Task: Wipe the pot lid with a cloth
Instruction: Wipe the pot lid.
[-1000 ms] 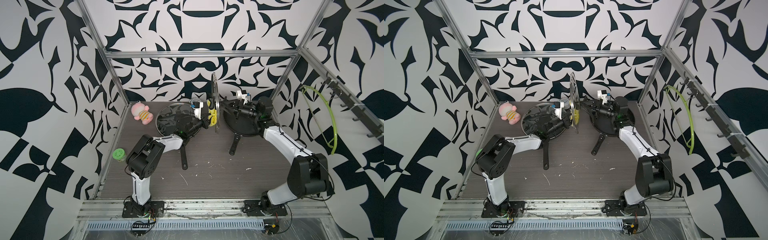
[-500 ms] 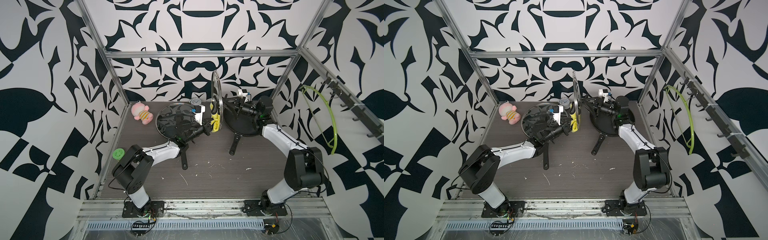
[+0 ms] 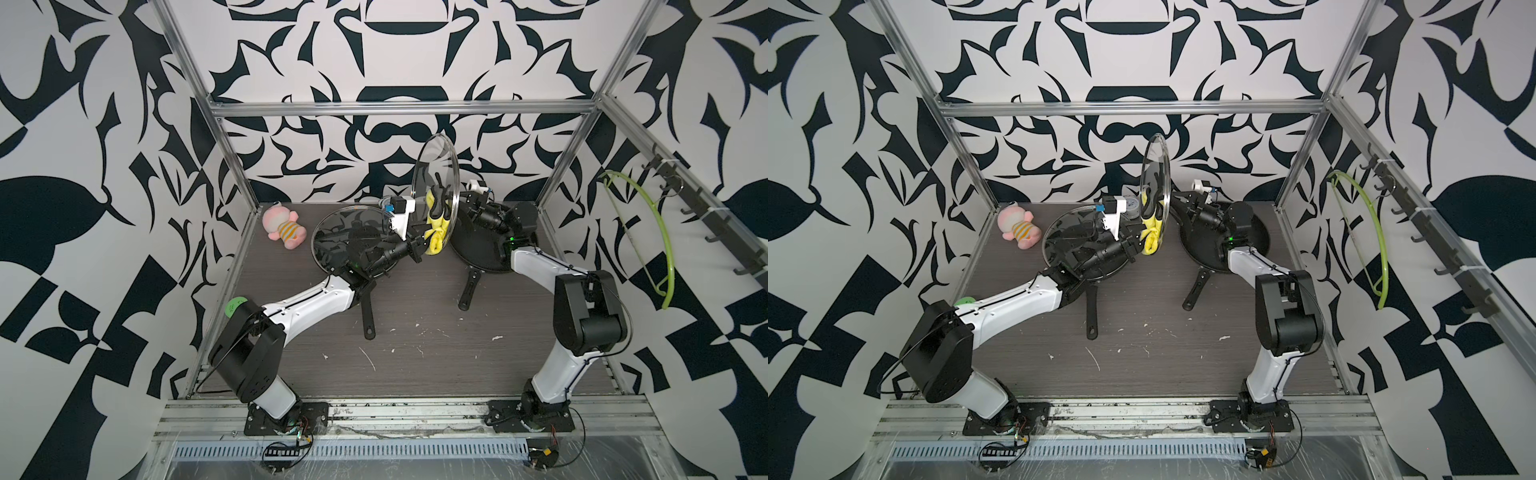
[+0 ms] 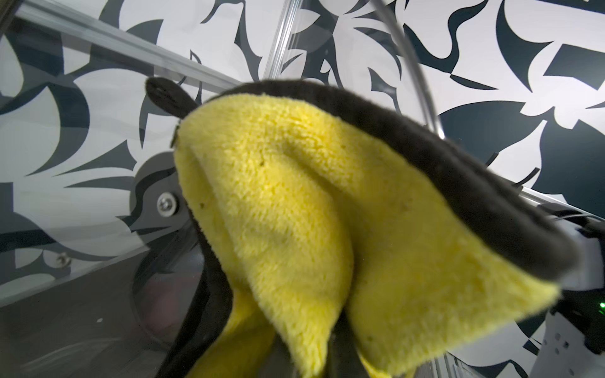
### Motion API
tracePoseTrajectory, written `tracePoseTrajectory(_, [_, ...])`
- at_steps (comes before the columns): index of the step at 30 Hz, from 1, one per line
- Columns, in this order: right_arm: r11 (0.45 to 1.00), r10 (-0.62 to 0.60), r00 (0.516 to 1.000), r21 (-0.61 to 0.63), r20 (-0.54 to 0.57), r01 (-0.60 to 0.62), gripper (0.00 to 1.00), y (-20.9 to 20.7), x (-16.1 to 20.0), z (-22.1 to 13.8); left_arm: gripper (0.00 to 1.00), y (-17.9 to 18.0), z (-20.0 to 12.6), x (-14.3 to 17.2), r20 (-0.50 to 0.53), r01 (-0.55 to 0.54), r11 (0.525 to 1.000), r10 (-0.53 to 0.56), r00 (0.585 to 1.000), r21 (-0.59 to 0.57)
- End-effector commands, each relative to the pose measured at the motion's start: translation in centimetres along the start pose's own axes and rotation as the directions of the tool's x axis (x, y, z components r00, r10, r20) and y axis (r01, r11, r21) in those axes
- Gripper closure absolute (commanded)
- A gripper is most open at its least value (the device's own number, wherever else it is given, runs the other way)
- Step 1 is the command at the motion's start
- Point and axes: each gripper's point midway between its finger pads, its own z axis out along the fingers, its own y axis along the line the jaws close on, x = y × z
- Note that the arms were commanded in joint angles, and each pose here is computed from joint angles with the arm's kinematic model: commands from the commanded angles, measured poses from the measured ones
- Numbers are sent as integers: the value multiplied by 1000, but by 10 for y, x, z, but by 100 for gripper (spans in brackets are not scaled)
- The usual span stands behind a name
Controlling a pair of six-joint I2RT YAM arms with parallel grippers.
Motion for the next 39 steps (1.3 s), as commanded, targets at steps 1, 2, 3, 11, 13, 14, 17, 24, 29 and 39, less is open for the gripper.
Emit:
tracePoseTrajectory(1, [941, -266, 964, -213, 12, 263, 100, 80, 36, 8, 100, -30, 16, -15, 10, -63, 991, 63, 998, 120])
tracePoseTrajectory(2, [943, -259, 966, -214, 11, 255, 100, 79, 37, 8, 100, -26, 20, -20, 19, -69, 991, 67, 998, 117])
tracePoseTrajectory(3, [943, -254, 967, -218, 12, 250, 100, 78, 37, 9, 100, -22, 23, -25, 25, -75, 991, 72, 997, 111])
tracePoseTrajectory(11, [948, -248, 969, -211, -15, 239, 100, 70, 46, 14, 100, 26, 53, -53, 33, -123, 992, 122, 992, 36])
tracePoseTrajectory(13, [949, -245, 969, -209, -19, 235, 100, 68, 48, 14, 100, 40, 60, -55, 21, -132, 991, 132, 991, 14])
tracePoseTrajectory(14, [949, -245, 969, -209, -22, 235, 100, 67, 49, 15, 100, 47, 63, -55, 12, -134, 991, 134, 991, 6])
tracePoseTrajectory(17, [948, -248, 969, -211, -24, 237, 100, 67, 51, 16, 100, 68, 71, -55, 2, -141, 990, 141, 990, -21])
tracePoseTrajectory(24, [956, -240, 970, -180, -26, 232, 100, 63, 52, 30, 100, 96, 75, -50, -23, -166, 984, 165, 986, -64])
tracePoseTrajectory(29, [943, -278, 960, -193, -18, 270, 100, 75, 59, 34, 100, 123, 74, -29, -73, -140, 985, 134, 988, -96])
tracePoseTrajectory(39, [929, -312, 950, -216, -21, 301, 100, 93, 61, 35, 100, 134, 51, 25, -155, -106, 984, 84, 984, -142])
